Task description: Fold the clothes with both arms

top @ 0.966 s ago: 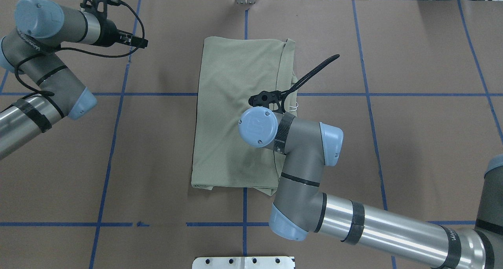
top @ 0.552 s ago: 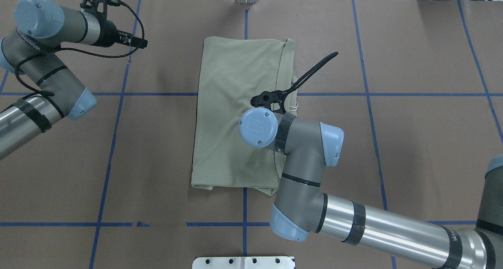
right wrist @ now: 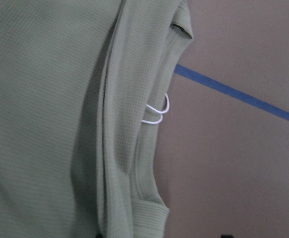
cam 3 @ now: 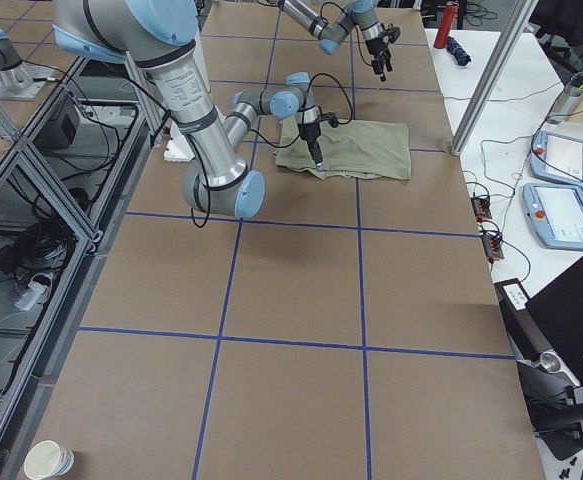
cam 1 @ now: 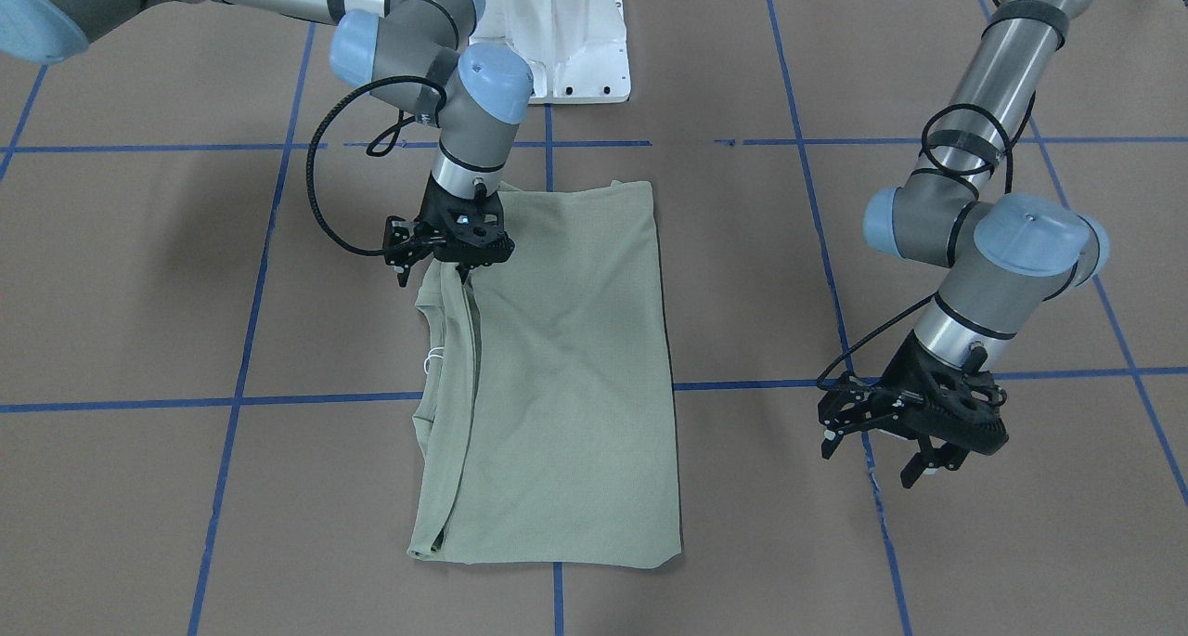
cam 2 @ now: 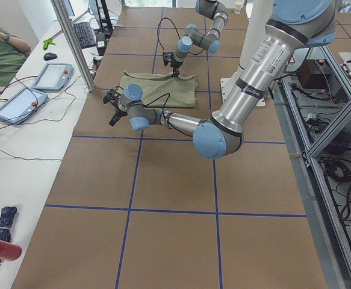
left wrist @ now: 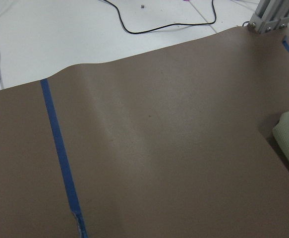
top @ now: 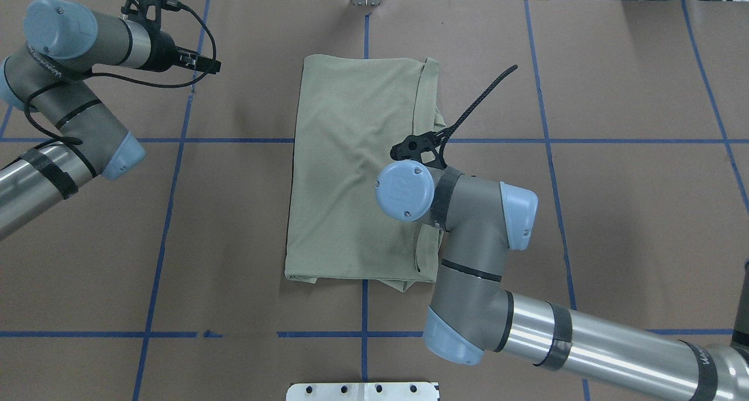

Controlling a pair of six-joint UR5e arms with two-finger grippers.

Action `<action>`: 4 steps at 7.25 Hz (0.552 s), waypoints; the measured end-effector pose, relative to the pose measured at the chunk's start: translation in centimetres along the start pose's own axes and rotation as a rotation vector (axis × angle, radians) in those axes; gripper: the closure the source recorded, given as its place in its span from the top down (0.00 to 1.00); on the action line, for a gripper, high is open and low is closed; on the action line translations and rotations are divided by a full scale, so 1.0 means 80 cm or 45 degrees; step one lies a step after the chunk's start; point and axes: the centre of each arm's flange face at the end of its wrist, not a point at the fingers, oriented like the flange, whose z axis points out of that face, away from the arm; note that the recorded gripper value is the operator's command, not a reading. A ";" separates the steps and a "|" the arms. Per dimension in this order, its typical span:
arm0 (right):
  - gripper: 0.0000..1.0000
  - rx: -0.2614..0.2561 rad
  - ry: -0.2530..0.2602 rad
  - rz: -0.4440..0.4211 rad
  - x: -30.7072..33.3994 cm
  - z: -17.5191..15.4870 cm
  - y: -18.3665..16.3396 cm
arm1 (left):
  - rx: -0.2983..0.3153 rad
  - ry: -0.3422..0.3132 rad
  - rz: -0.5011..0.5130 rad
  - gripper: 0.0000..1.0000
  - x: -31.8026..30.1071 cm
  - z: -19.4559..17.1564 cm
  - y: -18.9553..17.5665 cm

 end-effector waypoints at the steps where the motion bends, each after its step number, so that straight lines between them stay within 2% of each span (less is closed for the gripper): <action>1: 0.81 -0.003 0.015 -0.014 0.024 0.007 0.014 | 0.000 0.001 0.001 1.00 0.001 0.000 0.000; 3: 0.83 -0.008 0.038 -0.024 0.062 0.021 0.036 | 0.001 0.004 0.002 1.00 0.003 0.000 0.000; 4: 0.89 -0.006 0.035 -0.023 0.071 0.022 0.040 | 0.002 0.006 0.002 1.00 0.004 -0.001 0.000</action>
